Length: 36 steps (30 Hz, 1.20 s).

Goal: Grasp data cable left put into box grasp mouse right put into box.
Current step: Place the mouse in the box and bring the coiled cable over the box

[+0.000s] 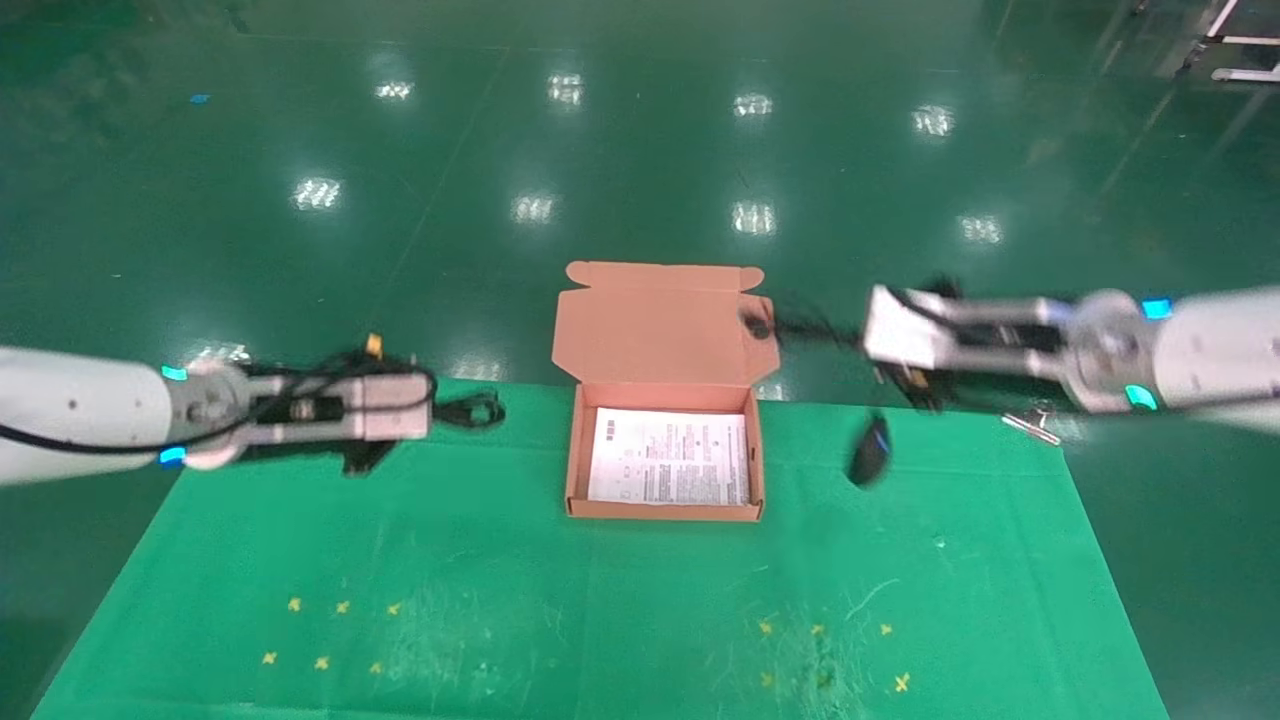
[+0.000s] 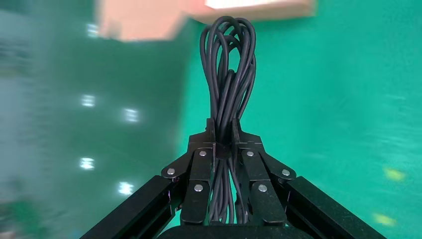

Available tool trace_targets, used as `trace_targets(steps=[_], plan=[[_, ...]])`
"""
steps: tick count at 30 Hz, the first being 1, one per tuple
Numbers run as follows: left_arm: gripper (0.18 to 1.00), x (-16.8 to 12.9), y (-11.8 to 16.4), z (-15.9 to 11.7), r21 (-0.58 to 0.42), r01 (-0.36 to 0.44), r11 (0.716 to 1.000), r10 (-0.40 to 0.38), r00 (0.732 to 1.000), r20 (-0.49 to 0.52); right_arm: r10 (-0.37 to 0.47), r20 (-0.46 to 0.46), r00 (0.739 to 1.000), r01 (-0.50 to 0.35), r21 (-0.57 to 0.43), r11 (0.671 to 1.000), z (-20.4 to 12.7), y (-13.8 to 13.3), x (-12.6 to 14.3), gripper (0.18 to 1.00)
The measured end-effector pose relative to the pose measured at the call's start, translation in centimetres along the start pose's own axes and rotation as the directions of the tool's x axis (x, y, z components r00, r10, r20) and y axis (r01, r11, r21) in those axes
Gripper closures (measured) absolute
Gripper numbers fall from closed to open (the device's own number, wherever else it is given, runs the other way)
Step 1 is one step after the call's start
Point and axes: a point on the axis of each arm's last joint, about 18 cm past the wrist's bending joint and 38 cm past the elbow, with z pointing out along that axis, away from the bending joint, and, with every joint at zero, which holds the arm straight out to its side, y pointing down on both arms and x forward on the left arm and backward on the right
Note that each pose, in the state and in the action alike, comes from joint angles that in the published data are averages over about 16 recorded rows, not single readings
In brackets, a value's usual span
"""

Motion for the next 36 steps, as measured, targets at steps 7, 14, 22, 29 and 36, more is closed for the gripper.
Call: trace_targets(steps=[7,14,22,29,36], plan=[[0.948,-3.5,-3.3,-0.7,0.033,-0.026,0.999,0.021,0.990,0.137,-0.049,-0.118,0.992,0.061,0.098,0.993,1.0,-5.4,5.1,0.972],[0.948,-6.3,-5.3,-0.9,0.044,-0.037,0.998,0.025,0.971,0.236,-0.080,-0.171,0.982,0.109,0.168,0.980,2.4,-9.6,8.0,0.972],[0.949,-8.2,-6.1,-1.2,0.036,-0.044,0.998,0.031,0.951,0.307,-0.098,-0.194,0.976,0.140,0.217,0.966,3.1,-11.8,9.4,0.972],[0.949,-8.2,-5.9,-1.1,0.025,-0.049,0.999,0.038,0.948,0.315,-0.104,-0.187,0.977,0.146,0.232,0.962,3.5,-12.1,9.4,0.972],[0.950,-6.9,-5.5,-0.4,0.020,-0.045,0.999,0.038,0.959,0.281,-0.103,-0.163,0.981,0.139,0.229,0.963,4.2,-11.8,8.6,0.972]])
